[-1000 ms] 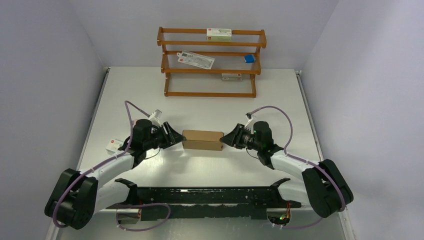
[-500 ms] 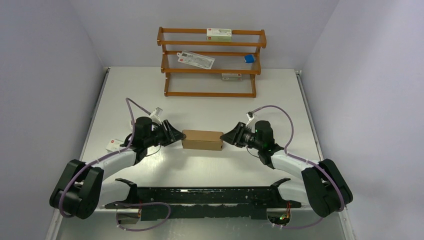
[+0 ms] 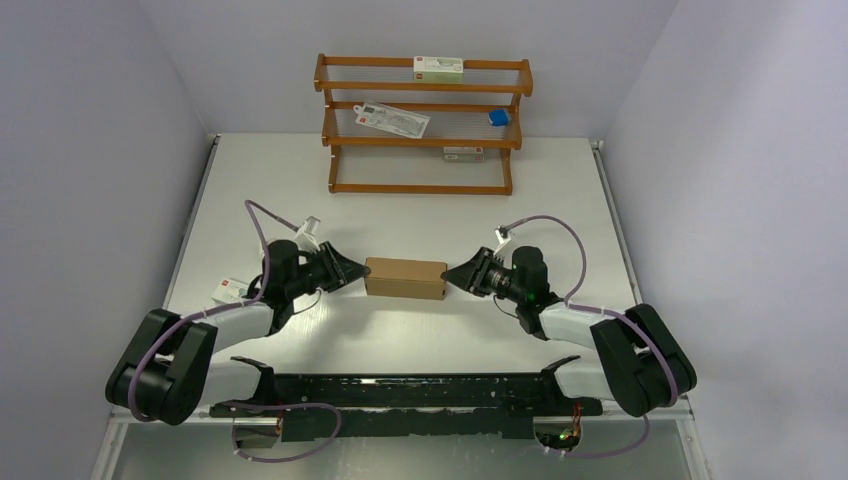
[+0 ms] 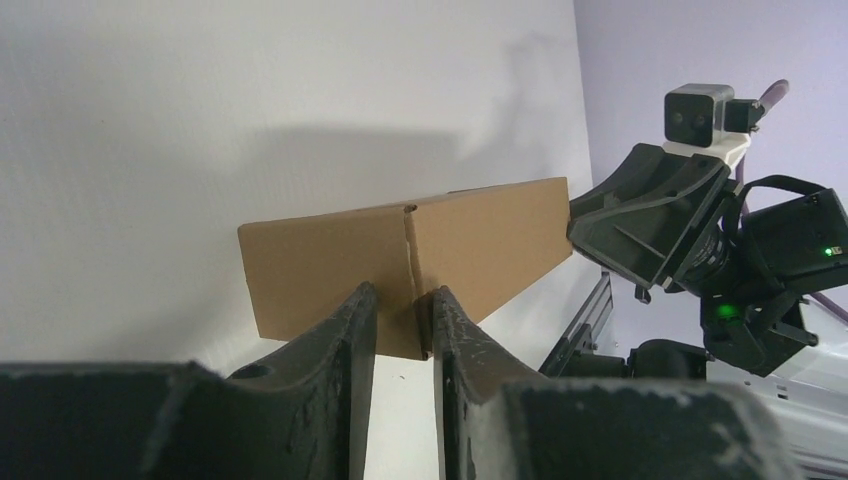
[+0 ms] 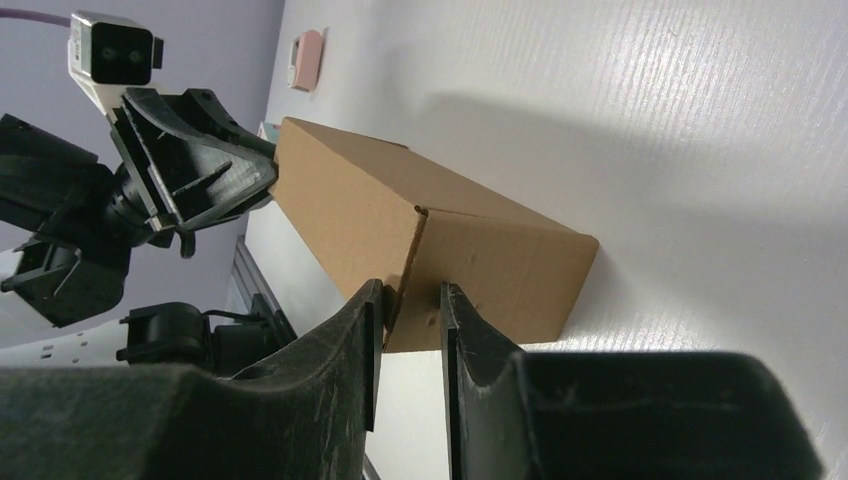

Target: Fold the paper box

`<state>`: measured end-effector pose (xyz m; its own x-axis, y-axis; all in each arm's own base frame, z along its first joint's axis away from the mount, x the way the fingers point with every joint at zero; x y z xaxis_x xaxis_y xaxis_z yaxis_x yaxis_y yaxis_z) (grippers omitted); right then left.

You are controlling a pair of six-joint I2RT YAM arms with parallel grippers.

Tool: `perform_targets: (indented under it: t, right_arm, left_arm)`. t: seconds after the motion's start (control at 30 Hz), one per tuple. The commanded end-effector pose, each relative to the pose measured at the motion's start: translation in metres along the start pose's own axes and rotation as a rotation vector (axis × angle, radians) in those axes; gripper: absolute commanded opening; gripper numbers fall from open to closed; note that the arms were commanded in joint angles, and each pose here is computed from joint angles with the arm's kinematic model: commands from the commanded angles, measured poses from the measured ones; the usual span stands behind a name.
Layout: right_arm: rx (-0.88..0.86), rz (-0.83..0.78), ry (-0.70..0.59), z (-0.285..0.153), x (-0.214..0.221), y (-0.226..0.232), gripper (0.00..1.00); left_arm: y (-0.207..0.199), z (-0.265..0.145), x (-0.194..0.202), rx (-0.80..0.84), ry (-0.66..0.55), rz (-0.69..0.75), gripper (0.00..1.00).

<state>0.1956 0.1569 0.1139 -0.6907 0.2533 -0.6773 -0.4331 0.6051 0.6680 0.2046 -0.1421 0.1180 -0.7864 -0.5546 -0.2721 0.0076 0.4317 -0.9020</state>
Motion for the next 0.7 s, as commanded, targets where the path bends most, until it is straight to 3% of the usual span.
perform_targets:
  t: [0.0, 0.17, 0.43, 0.67]
  right_arm:
    - [0.052, 0.041, 0.101, -0.006, 0.029, -0.015, 0.18]
    - [0.054, 0.026, 0.104, -0.005, 0.027, -0.016, 0.16]
    - [0.021, -0.026, 0.087, -0.001, 0.005, -0.003, 0.18]
    - [0.039, -0.171, 0.066, -0.002, -0.024, 0.011, 0.43]
  left_arm:
    - [0.036, -0.010, 0.025, -0.122, 0.082, -0.077, 0.15]
    - [0.052, -0.018, 0.030, -0.262, 0.080, -0.064, 0.11]
    - [0.053, -0.027, 0.025, -0.350, 0.008, -0.035, 0.09]
    - [0.011, -0.023, 0.002, -0.255, -0.036, 0.014, 0.35]
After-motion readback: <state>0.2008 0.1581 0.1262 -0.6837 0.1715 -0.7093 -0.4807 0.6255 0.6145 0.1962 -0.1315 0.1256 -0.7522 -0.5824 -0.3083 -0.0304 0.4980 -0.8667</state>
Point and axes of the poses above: each gripper's point midway between its finger pads, its own z axis out along the fingers, its own y axis along the line the jaws close on, x = y × z, the point moved 9 cm from there along -z, back along the fingers, and after that the axes turned 13 degrees about -z, right-handed, at the moved point
